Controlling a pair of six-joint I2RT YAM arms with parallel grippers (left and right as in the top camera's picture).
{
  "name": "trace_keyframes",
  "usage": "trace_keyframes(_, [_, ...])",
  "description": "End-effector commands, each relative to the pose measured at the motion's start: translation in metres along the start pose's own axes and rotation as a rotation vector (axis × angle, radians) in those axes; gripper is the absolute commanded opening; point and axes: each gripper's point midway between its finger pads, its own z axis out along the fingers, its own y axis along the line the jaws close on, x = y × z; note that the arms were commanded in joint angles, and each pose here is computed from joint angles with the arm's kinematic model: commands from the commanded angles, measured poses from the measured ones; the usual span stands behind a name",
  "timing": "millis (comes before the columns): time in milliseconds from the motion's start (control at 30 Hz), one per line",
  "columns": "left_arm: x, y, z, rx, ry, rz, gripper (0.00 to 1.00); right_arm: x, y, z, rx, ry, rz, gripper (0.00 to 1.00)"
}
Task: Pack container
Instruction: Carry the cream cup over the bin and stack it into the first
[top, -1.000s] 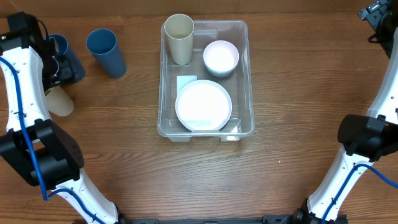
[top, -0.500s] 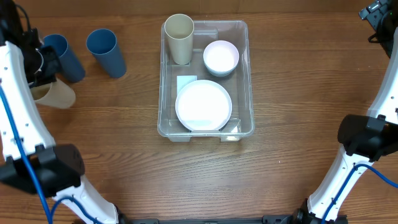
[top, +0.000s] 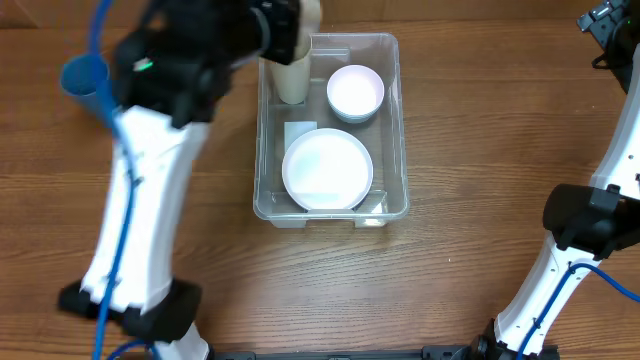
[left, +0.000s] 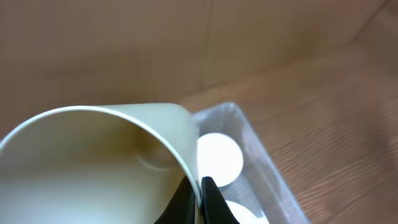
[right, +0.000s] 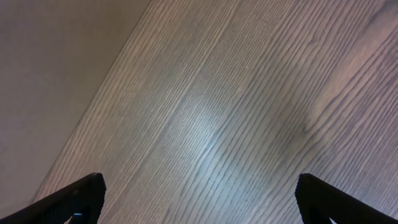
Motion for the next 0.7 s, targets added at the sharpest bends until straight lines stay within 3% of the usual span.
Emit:
trace_keyframes(0, [0.014,0.013,0.044,-0.081,0.054,0.002,0.04,-0.009,0.002,-0.021,-0.031,-0.047,0.016,1.0])
trace_keyframes(200, [0.025,0.038,0.07,-0.205,0.087,0.014,0.04,-0.009,0.002,-0.021,-0.031,-0.047,0.016,1.0])
trace_keyframes(667, [0.059,0.045,0.107,-0.219,0.192,0.019,0.04,-0.009,0.002,-0.021,-0.031,-0.047,0.016,1.0])
